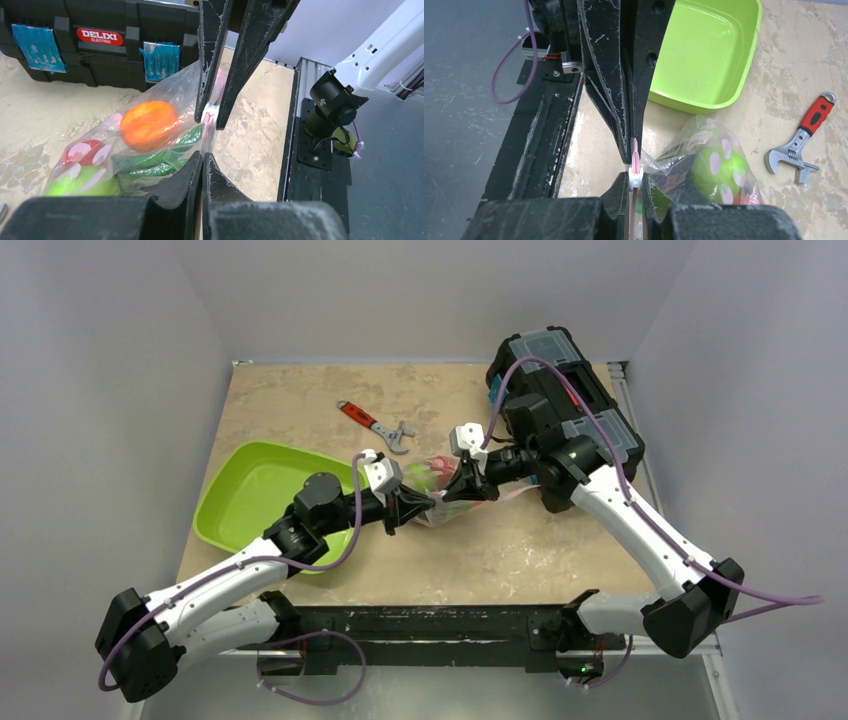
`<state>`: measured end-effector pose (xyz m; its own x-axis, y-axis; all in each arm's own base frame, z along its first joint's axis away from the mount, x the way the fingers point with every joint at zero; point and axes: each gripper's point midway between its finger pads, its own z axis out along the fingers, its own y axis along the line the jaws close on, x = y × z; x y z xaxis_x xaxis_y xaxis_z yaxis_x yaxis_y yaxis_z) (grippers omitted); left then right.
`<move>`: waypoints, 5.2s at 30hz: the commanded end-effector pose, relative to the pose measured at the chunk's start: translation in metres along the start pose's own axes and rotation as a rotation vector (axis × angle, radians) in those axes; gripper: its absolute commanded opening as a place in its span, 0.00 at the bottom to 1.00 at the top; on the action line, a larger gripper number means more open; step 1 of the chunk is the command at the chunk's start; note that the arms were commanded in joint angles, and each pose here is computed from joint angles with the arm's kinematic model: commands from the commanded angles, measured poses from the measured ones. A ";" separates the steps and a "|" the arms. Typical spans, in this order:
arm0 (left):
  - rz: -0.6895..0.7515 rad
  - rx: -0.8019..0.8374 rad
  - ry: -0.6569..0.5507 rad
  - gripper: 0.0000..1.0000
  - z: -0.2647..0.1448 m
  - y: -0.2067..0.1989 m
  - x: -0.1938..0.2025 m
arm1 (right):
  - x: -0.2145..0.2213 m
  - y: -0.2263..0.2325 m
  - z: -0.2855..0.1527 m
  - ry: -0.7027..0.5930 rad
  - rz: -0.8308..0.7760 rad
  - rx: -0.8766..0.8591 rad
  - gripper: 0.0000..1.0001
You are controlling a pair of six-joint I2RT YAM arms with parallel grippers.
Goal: Open the zip-top bag and remove the fake food
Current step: Unzip the zipper food storage bag at the center of the board.
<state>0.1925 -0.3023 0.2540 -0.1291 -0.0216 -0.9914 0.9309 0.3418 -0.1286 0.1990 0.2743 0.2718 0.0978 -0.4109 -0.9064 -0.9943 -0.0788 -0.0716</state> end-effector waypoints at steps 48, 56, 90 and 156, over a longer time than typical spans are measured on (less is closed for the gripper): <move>0.145 0.092 -0.090 0.71 0.002 -0.014 -0.042 | 0.022 -0.002 -0.017 0.014 0.043 0.079 0.00; 0.151 0.119 -0.072 0.46 0.018 -0.011 -0.047 | 0.023 0.000 -0.017 0.014 0.038 0.073 0.00; 0.208 -0.021 -0.017 0.00 -0.013 0.003 -0.040 | 0.047 -0.020 -0.056 0.066 0.017 0.278 0.00; 0.255 -0.111 -0.021 0.00 -0.037 0.012 -0.038 | 0.123 -0.044 -0.155 0.438 -0.011 0.422 0.00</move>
<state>0.1922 -0.2689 0.2758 0.0609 0.0871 -0.9943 0.9054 0.4144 0.0917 0.2512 0.1076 0.2225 0.0267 -0.6902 -0.7232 -0.9394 0.2301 -0.2543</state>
